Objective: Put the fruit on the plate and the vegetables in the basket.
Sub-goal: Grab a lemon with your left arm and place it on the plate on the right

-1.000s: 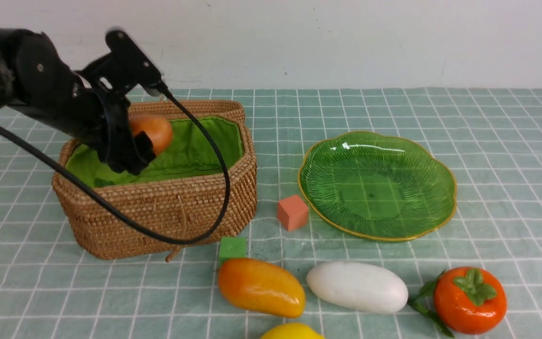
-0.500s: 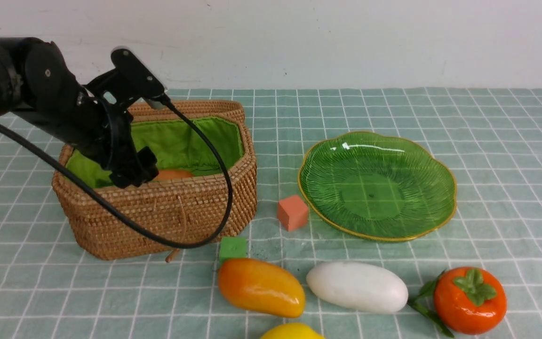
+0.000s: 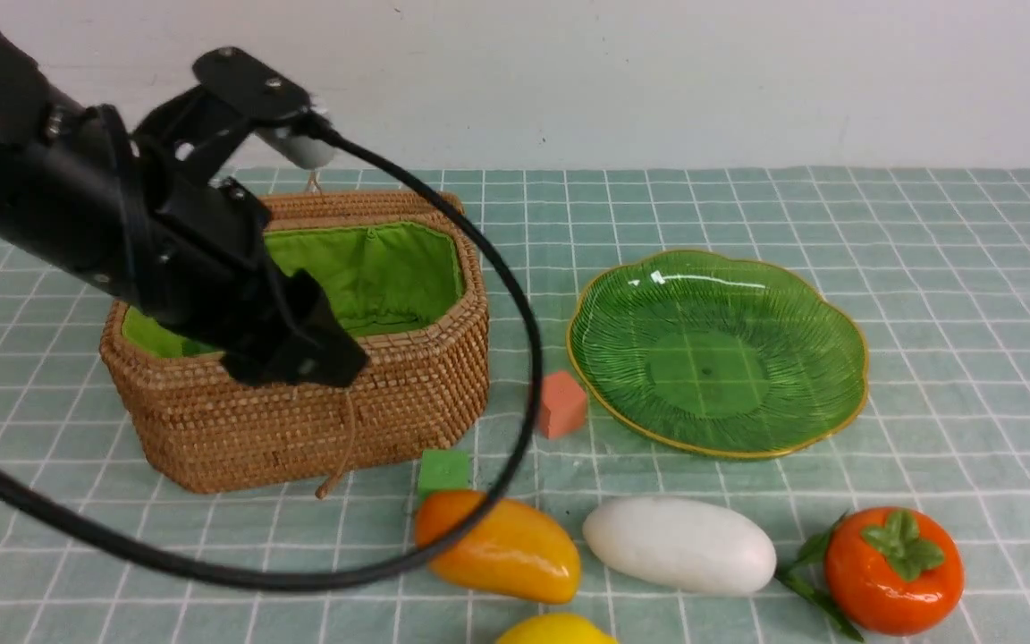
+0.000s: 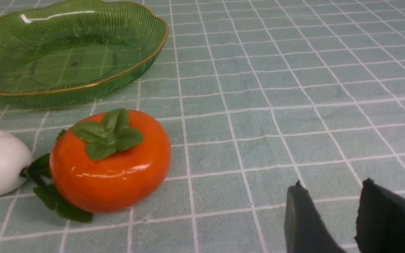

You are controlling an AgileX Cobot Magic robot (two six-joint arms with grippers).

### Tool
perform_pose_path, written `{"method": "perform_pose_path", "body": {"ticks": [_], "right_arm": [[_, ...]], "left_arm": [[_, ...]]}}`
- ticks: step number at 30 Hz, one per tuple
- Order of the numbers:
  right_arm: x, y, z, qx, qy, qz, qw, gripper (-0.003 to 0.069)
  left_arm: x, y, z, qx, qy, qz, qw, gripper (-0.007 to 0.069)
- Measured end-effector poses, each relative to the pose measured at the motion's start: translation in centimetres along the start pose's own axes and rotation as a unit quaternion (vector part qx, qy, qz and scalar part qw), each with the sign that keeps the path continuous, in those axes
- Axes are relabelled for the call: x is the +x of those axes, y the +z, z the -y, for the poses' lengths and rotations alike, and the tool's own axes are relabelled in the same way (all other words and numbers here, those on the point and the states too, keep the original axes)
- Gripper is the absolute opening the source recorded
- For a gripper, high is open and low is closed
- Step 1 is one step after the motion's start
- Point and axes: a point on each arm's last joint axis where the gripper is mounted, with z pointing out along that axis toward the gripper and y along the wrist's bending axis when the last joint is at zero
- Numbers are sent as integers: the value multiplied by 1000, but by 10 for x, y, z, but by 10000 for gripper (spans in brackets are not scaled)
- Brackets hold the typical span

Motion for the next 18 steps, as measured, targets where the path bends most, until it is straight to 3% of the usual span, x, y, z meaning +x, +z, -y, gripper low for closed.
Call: {"method": "perform_pose_path", "body": {"ticks": [3, 7, 12, 18], "right_arm": [[0, 0, 0, 0, 0, 0, 1000, 242], [0, 0, 0, 0, 0, 0, 1000, 242], [0, 0, 0, 0, 0, 0, 1000, 242], [0, 0, 0, 0, 0, 0, 1000, 242]], "left_arm": [[-11, 17, 43, 21, 6, -22, 1000, 434], [-10, 51, 90, 1, 30, -100, 994, 521], [-5, 83, 117, -20, 38, -149, 988, 602], [2, 115, 130, -6, 17, -183, 983, 616]]}}
